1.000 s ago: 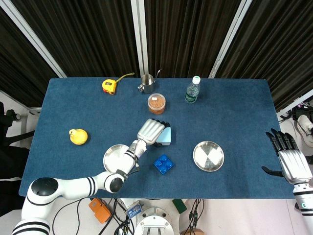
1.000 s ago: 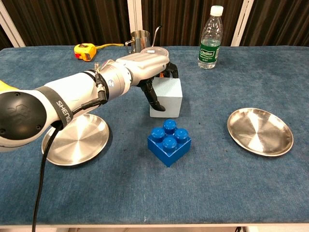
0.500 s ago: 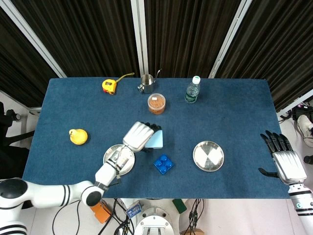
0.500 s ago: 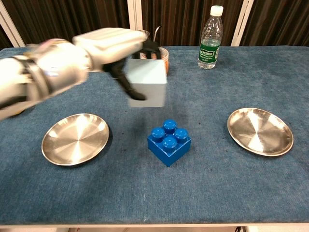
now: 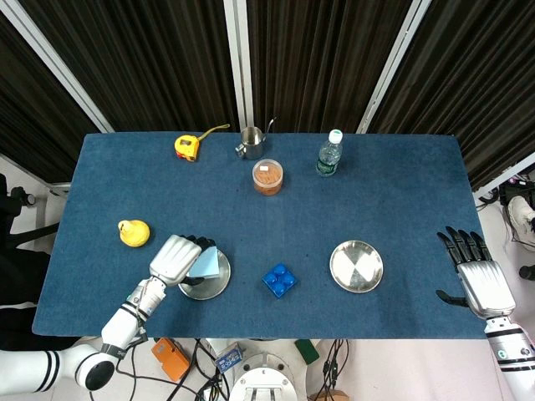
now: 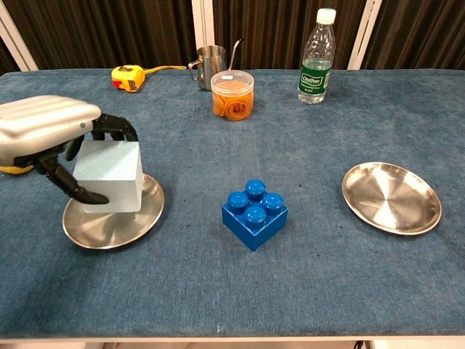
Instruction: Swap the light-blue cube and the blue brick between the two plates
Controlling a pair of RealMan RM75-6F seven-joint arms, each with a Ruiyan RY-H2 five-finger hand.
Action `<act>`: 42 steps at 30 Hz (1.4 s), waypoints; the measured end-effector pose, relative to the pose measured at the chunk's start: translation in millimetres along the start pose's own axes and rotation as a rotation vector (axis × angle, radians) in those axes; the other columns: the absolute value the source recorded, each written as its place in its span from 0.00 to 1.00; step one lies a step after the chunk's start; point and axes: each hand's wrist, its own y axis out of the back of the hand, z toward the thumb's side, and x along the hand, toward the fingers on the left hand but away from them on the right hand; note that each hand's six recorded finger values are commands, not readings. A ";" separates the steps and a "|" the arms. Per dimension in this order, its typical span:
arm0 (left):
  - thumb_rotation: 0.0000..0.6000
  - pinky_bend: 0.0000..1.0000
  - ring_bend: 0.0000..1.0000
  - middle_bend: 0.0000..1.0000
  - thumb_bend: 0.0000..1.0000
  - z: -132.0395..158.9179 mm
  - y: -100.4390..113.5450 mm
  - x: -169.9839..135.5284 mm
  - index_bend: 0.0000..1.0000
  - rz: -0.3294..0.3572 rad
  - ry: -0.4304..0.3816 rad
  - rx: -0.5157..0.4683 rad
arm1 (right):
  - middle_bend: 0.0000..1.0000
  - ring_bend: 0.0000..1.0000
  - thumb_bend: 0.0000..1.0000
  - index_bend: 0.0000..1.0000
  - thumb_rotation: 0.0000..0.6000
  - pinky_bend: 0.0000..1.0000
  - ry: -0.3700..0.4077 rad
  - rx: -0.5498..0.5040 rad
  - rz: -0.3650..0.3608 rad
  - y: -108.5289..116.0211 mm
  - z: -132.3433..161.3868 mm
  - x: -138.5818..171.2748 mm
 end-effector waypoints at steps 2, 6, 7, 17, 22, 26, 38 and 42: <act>1.00 0.50 0.39 0.40 0.22 0.3 -2.0 -1.4 0.44 -0.002 -0.011 0.002 | 0.00 0.00 0.21 0.00 1.00 0.01 0.000 0.001 0.004 -0.8 0.5 -0.1; 1.00 0.41 0.21 0.22 0.13 -1.7 -6.1 -1.4 0.28 -0.016 -0.015 0.030 | 0.00 0.00 0.21 0.00 1.00 0.01 0.001 0.003 0.004 -0.5 1.0 0.7; 1.00 0.39 0.19 0.19 0.10 -1.9 -7.6 -2.0 0.25 -0.026 -0.013 0.031 | 0.00 0.00 0.21 0.00 1.00 0.01 0.001 0.004 0.001 0.0 0.9 0.8; 1.00 0.34 0.03 0.00 0.00 -0.3 -2.6 -17.8 0.07 -0.072 -0.006 0.033 | 0.00 0.00 0.21 0.00 1.00 0.01 0.094 -0.005 -0.002 -2.4 21.3 -0.3; 1.00 0.33 0.02 0.00 0.00 -1.7 16.1 -44.5 0.07 -0.034 -0.005 0.065 | 0.00 0.00 0.21 0.00 1.00 0.00 0.226 0.017 0.026 -6.5 58.3 -13.3; 1.00 0.33 0.02 0.00 0.00 -14.6 35.0 -69.3 0.07 0.031 0.042 0.084 | 0.00 0.00 0.21 0.00 1.00 0.00 0.336 0.055 0.080 -15.7 95.8 -29.0; 1.00 0.31 0.02 0.00 0.01 -63.5 54.6 -124.3 0.07 0.123 0.199 0.076 | 0.00 0.00 0.21 0.00 1.00 0.00 0.655 0.088 0.201 -63.9 255.9 -76.4; 1.00 0.31 0.02 0.00 0.01 -67.9 55.4 -127.5 0.07 0.129 0.205 0.069 | 0.00 0.00 0.24 0.00 1.00 0.00 0.670 0.097 0.225 -74.0 281.6 -89.4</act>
